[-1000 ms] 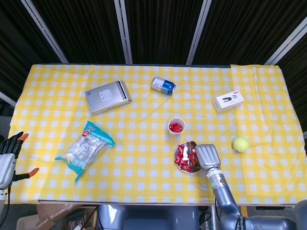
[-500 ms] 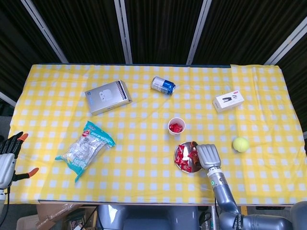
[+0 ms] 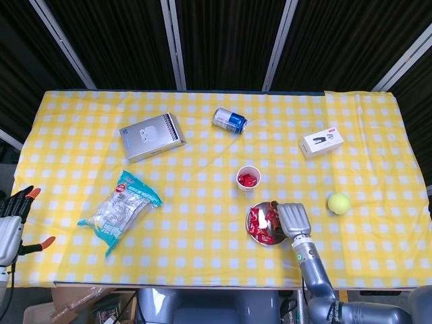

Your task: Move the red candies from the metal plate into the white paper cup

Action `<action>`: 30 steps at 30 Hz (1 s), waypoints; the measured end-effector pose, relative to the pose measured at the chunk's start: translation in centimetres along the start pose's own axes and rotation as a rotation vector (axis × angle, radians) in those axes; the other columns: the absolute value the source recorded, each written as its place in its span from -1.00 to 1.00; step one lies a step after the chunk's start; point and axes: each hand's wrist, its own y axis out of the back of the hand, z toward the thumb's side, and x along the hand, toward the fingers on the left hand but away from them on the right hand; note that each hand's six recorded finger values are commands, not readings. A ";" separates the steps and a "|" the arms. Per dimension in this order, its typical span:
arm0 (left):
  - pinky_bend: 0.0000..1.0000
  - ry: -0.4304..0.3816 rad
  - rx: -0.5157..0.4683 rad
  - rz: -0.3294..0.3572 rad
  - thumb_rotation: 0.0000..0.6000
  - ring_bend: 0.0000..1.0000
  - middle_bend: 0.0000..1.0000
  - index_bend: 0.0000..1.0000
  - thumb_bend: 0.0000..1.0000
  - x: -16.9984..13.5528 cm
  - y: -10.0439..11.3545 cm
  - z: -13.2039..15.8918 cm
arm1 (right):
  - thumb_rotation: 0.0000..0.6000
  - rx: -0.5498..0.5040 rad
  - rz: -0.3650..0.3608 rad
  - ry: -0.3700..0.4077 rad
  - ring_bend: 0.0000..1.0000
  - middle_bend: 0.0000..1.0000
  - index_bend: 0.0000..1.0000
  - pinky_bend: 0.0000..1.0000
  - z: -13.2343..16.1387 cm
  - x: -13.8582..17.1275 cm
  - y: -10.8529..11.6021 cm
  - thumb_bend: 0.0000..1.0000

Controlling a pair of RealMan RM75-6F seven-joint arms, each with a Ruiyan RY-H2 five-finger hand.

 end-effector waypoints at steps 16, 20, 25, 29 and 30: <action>-1.00 -0.004 -0.001 0.002 1.00 -1.00 -1.00 -1.00 -0.92 0.0 0.0 0.0 | 1.00 -0.009 -0.010 0.018 0.69 0.67 0.26 0.90 0.4 0.3 0.0 -0.06; -1.00 -0.002 0.000 0.003 1.00 -1.00 -1.00 -1.00 -0.92 -0.1 0.0 -0.1 | 1.00 -0.019 -0.024 0.031 0.69 0.67 0.32 0.90 0.7 0.4 0.2 0.04; -1.00 -0.004 0.000 0.003 1.00 -1.00 -1.00 -1.00 -0.92 -0.1 0.1 0.0 | 1.00 -0.028 -0.038 0.040 0.69 0.67 0.32 0.90 0.7 0.5 0.4 0.08; -1.00 -0.006 -0.001 0.004 1.00 -1.00 -1.00 -1.00 -0.92 -0.1 0.1 0.0 | 1.00 -0.030 -0.041 0.040 0.69 0.67 0.32 0.90 0.6 0.5 0.3 0.10; -1.00 -0.006 -0.001 0.004 1.00 -1.00 -1.00 -1.00 -0.92 -0.1 0.1 0.0 | 1.00 -0.031 -0.042 0.040 0.69 0.67 0.32 0.90 0.5 0.5 0.3 0.11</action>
